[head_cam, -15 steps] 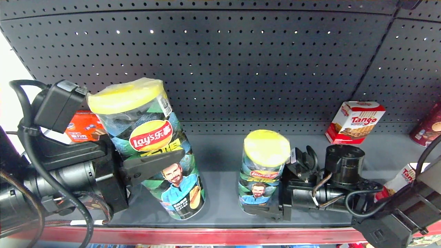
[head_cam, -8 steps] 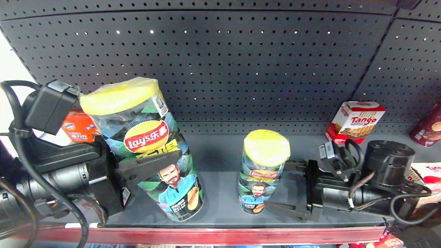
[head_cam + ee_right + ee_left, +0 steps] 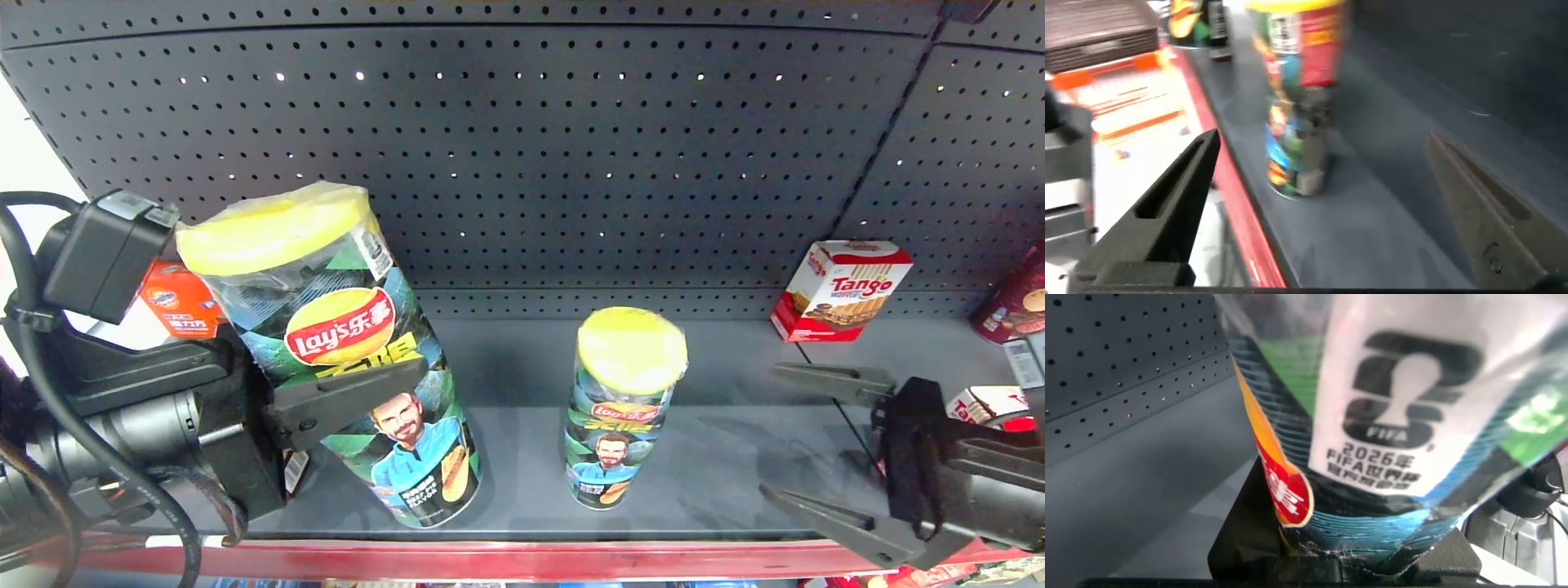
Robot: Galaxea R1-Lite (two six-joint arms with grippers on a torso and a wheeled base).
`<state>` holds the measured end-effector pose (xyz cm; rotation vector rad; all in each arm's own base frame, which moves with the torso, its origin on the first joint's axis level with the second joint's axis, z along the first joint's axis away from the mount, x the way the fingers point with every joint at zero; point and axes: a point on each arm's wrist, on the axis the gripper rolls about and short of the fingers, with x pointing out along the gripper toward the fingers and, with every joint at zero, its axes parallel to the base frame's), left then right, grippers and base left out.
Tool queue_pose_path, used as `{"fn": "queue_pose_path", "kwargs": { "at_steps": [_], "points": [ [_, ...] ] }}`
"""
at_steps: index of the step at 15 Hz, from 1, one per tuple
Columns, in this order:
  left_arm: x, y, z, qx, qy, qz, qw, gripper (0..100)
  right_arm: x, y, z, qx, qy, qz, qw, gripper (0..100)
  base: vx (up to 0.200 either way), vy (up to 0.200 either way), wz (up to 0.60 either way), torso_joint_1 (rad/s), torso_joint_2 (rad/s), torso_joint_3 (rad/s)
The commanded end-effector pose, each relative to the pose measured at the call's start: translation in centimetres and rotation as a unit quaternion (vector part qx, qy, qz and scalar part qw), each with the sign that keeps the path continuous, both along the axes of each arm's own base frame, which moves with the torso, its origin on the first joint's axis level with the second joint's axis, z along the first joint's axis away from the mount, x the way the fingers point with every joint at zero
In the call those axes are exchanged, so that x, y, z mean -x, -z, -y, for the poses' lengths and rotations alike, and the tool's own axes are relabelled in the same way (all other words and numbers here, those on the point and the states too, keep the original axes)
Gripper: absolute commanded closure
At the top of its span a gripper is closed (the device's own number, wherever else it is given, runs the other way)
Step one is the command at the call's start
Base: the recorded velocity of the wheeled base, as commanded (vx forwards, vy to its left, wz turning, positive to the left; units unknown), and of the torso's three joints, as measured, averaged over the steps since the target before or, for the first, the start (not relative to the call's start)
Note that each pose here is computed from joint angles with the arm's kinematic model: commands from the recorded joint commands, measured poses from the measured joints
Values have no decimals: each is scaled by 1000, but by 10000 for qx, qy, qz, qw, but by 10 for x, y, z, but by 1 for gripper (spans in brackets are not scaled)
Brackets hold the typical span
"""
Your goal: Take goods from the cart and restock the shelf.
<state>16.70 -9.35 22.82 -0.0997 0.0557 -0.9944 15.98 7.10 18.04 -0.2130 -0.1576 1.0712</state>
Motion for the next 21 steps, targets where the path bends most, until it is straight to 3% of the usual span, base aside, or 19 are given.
{"fn": "queue_pose_path", "kwargs": {
  "at_steps": [1, 3, 6, 8, 10, 12, 14, 16, 17, 21],
  "points": [
    [2, 1, -1, 8, -23, -1, 10000, 100, 38, -9, 30, -135, 625, 313, 9975, 0, 0, 0, 0, 0, 0, 0],
    [8, 6, -5, -28, -77, -30, 10000, 100, 65, 2, 41, -365, 876, 58, 9955, 0, 0, 0, 0, 0, 0, 0],
    [19, 1, -9, 39, -77, 108, 9999, 100, 101, 24, 48, -582, 1079, -105, 9924, 0, 0, 0, 0, 0, 0, 0],
    [20, 0, -10, 54, -69, 123, 9999, 100, 123, 35, 56, -629, 1899, -207, 9796, 0, 0, 0, 0, 0, 0, 0],
    [21, -1, -8, 48, -8, 169, 9998, 100, 154, 63, 60, -675, 2790, -578, 9562, 0, 0, 0, 0, 0, 0, 0],
    [21, -2, -8, 51, -8, 189, 9998, 100, 177, 86, 61, -881, 3282, -643, 9383, 0, 0, 0, 0, 0, 0, 0],
    [22, 1, -9, 30, -23, 148, 9999, 100, 176, 90, 66, -974, 4478, -618, 8867, 0, 0, 0, 0, 0, 0, 0],
    [25, 0, -10, 47, -8, 182, 9998, 100, 176, 103, 72, -889, 5662, -1064, 8125, 0, 0, 0, 0, 0, 0, 0],
    [24, -1, -10, 51, -8, 189, 9998, 100, 176, 103, 73, -1039, 5753, -1127, 8034, 0, 0, 0, 0, 0, 0, 0],
    [25, -1, -9, 51, 38, 189, 9998, 100, 176, 103, 72, -809, 5565, -1058, 8201, 0, 0, 0, 0, 0, 0, 0]
  ]
}}
